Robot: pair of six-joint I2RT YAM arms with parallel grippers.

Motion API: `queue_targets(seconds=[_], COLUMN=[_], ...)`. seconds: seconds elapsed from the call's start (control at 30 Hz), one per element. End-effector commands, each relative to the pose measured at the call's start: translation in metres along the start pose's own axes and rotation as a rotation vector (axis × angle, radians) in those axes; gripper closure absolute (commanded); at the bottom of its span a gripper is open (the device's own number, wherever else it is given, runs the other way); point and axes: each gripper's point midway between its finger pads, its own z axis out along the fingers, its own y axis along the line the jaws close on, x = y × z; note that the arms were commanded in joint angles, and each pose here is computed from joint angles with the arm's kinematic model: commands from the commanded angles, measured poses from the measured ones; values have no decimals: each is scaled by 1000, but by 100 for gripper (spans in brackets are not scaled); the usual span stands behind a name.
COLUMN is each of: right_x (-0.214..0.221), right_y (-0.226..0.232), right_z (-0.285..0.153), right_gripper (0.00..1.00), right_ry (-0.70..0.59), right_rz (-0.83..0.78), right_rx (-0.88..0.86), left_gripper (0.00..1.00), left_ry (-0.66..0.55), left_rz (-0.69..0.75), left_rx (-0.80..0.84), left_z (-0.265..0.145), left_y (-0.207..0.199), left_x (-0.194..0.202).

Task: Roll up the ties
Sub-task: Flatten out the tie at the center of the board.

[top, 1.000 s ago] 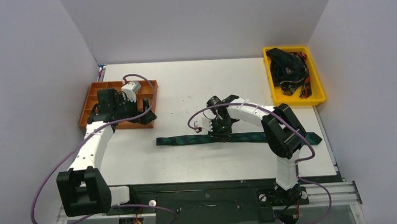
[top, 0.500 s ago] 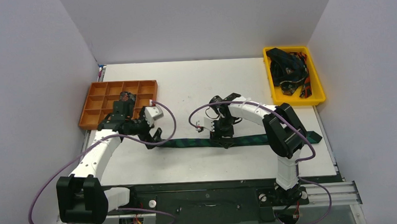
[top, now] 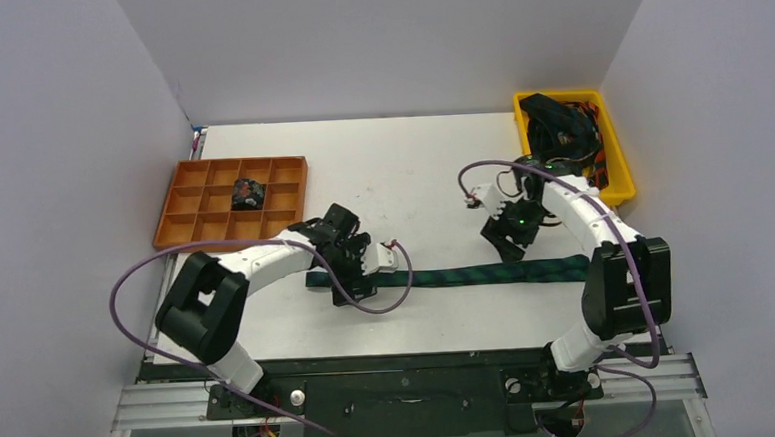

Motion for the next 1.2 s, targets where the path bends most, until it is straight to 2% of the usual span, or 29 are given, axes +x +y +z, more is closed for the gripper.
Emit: queue_targets(seconds=[0.0, 0.17, 0.27, 0.4, 0.47, 0.73, 0.87, 0.93, 1.07, 1.17], right_x=[58, 96, 109, 119, 125, 139, 149, 153, 164, 172], right_y=[-1, -18, -26, -39, -47, -69, -74, -76, -76, -79], right_z=[-20, -28, -23, -12, -7, 6, 6, 5, 4, 1], right_gripper=[42, 41, 41, 41, 43, 70, 78, 79, 80, 80], right_ry=[81, 156, 202, 247, 279, 371, 422, 438, 460, 472], right_rz=[67, 44, 24, 1, -8, -38, -34, -25, -12, -13], right_rx=[8, 75, 103, 137, 149, 173, 192, 200, 201, 207], left_gripper=[3, 28, 47, 61, 65, 66, 65, 64, 57, 41], left_ry=[48, 166, 181, 165, 156, 126, 106, 95, 78, 58], left_rz=[40, -14, -44, -92, -119, -231, -304, -351, -378, -385], left_rx=[-64, 2, 11, 49, 61, 73, 82, 92, 81, 67], left_z=[12, 22, 22, 19, 18, 11, 5, 1, 0, -4], left_y=[28, 25, 27, 24, 23, 23, 22, 18, 12, 12], left_x=[-21, 0, 6, 5, 5, 8, 7, 7, 12, 12])
